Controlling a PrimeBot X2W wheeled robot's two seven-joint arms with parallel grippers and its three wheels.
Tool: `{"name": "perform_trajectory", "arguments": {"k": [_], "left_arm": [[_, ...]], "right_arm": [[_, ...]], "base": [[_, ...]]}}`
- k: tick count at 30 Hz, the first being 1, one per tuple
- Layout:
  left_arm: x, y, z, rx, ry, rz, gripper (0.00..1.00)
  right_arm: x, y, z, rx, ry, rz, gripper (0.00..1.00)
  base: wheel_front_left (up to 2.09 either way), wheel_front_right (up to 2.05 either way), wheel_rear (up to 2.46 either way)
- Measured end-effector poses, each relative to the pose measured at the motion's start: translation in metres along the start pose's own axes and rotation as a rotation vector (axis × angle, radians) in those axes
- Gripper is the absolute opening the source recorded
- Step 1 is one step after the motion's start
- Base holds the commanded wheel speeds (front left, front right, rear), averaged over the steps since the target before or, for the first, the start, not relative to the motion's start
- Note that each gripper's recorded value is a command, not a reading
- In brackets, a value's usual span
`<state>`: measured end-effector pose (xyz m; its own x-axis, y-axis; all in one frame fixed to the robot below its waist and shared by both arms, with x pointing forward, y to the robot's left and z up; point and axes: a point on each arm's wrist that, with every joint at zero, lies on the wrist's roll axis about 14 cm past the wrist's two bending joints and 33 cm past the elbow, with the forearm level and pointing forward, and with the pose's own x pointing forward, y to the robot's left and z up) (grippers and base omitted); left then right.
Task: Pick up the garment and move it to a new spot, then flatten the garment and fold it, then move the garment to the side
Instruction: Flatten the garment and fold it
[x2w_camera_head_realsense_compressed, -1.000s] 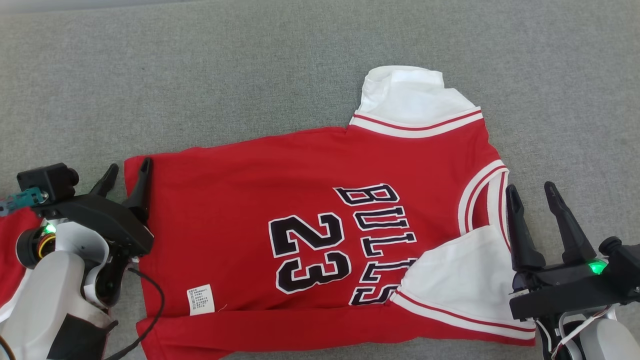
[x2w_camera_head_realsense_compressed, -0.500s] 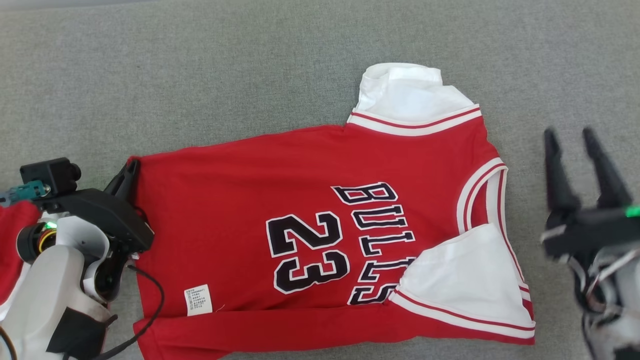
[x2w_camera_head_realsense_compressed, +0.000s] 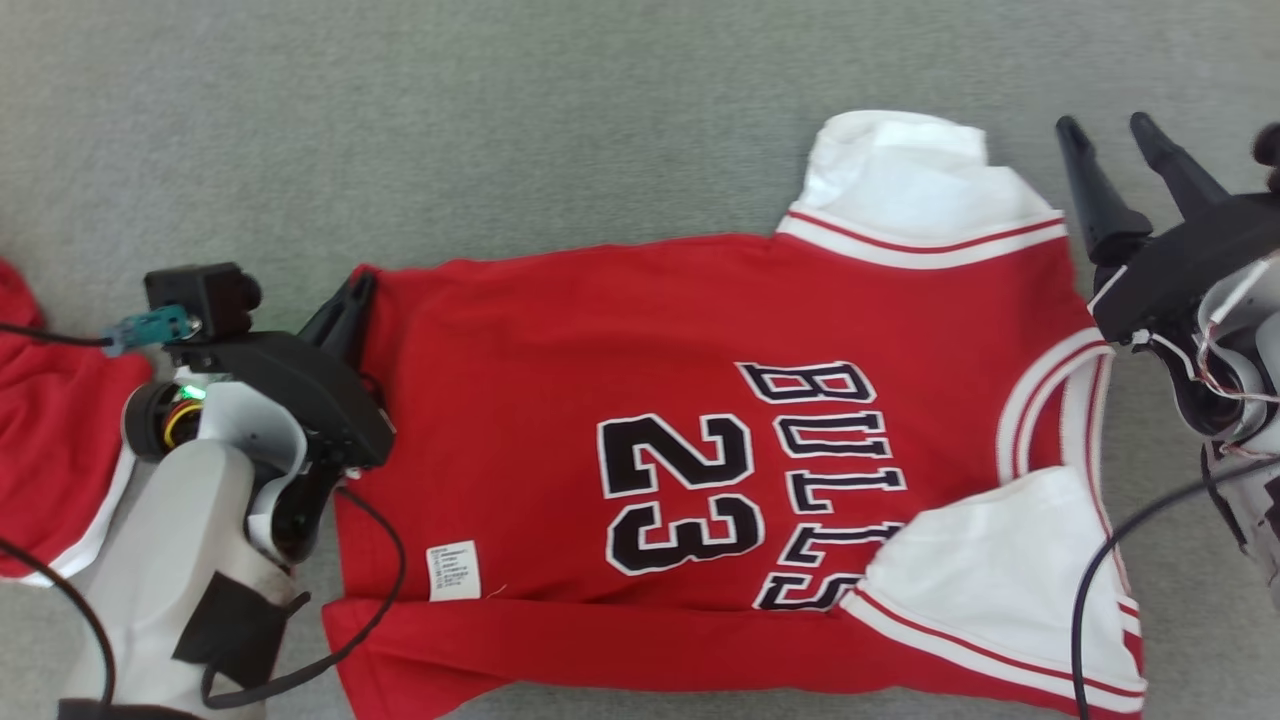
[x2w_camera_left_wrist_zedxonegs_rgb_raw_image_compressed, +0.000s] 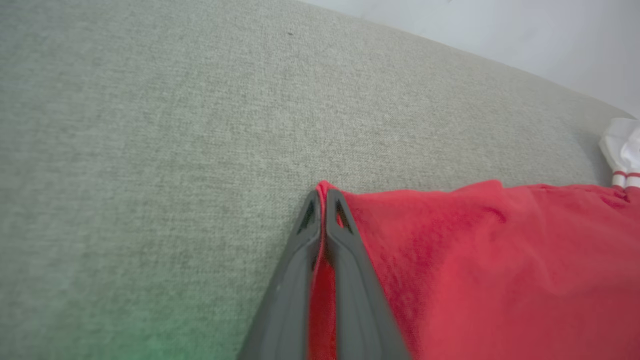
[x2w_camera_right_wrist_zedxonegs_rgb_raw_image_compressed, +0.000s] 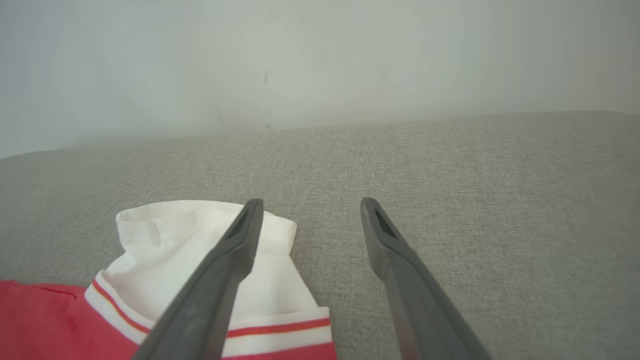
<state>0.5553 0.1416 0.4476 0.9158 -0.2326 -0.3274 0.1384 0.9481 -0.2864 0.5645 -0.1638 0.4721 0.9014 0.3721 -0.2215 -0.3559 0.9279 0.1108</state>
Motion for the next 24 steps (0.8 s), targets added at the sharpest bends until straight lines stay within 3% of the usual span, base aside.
{"name": "perform_trajectory", "arguments": {"k": [17, 18, 20, 24], "left_arm": [[0.010, 0.011, -0.009, 0.022, -0.014, 0.011, 0.00], [0.011, 0.011, -0.009, 0.022, -0.013, 0.011, 0.00], [0.012, 0.012, -0.009, 0.022, -0.018, 0.010, 0.00], [0.013, 0.012, -0.007, 0.023, -0.029, 0.010, 0.00]], "right_arm": [[0.051, 0.003, -0.070, -0.052, 0.354, 0.081, 1.00], [0.052, 0.003, -0.072, -0.056, 0.365, 0.083, 0.57], [0.052, 0.004, -0.073, -0.053, 0.382, 0.089, 0.00], [0.050, 0.005, -0.072, -0.037, 0.372, 0.100, 0.00]], "base": [[0.00, 0.00, 0.00], [0.00, 0.00, 0.00], [0.00, 0.00, 0.00], [0.00, 0.00, 0.00]]}}
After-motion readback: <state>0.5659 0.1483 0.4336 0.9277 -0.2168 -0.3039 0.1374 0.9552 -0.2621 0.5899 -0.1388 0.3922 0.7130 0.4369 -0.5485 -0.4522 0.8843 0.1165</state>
